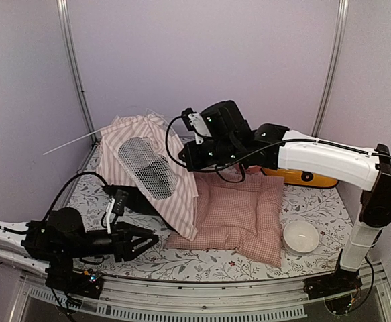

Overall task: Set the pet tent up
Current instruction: Pass from the left arm to the right, then pass from the right arm to the left

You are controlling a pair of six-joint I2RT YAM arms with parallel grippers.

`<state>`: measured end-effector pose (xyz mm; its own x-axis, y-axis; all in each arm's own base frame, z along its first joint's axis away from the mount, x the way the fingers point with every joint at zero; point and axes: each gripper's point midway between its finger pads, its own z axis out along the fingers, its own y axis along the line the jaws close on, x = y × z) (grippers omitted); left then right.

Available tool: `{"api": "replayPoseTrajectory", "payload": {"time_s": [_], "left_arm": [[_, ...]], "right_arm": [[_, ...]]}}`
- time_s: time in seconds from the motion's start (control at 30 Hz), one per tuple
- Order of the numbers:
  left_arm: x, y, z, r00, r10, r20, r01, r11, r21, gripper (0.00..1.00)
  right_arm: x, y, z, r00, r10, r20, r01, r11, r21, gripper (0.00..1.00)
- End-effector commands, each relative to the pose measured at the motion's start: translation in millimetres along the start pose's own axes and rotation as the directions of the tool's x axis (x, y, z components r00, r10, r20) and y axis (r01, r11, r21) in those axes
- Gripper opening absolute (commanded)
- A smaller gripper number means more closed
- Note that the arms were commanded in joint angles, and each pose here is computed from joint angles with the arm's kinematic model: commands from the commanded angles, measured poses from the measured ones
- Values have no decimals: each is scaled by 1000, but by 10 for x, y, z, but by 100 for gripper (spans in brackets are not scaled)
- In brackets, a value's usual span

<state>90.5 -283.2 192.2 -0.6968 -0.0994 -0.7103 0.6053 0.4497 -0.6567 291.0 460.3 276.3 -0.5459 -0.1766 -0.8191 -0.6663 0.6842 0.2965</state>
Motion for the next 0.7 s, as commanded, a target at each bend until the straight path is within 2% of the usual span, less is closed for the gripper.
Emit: {"api": "replayPoseTrajectory", "payload": {"time_s": [0.0,0.13,0.4,0.6,0.67], "left_arm": [[-294,-429,-219,991,126,34,-130,982,135,53],[-459,-845,-417,978,198,66,-209,935,287,61],[-831,-1508,-946,953,247,176,-302,811,501,64],[-1261,-1876,-1481,928,212,307,-358,737,574,64],[-1501,-1966,-1643,910,190,369,-379,743,552,63]], "right_arm": [[-370,-36,-213,989,-99,107,81,984,156,0],[-601,55,-311,980,-131,147,101,976,193,0],[-752,406,-262,970,-150,190,113,974,194,0],[-764,516,-153,969,-142,204,102,976,192,0],[-741,558,-77,969,-143,200,107,977,183,0]]}}
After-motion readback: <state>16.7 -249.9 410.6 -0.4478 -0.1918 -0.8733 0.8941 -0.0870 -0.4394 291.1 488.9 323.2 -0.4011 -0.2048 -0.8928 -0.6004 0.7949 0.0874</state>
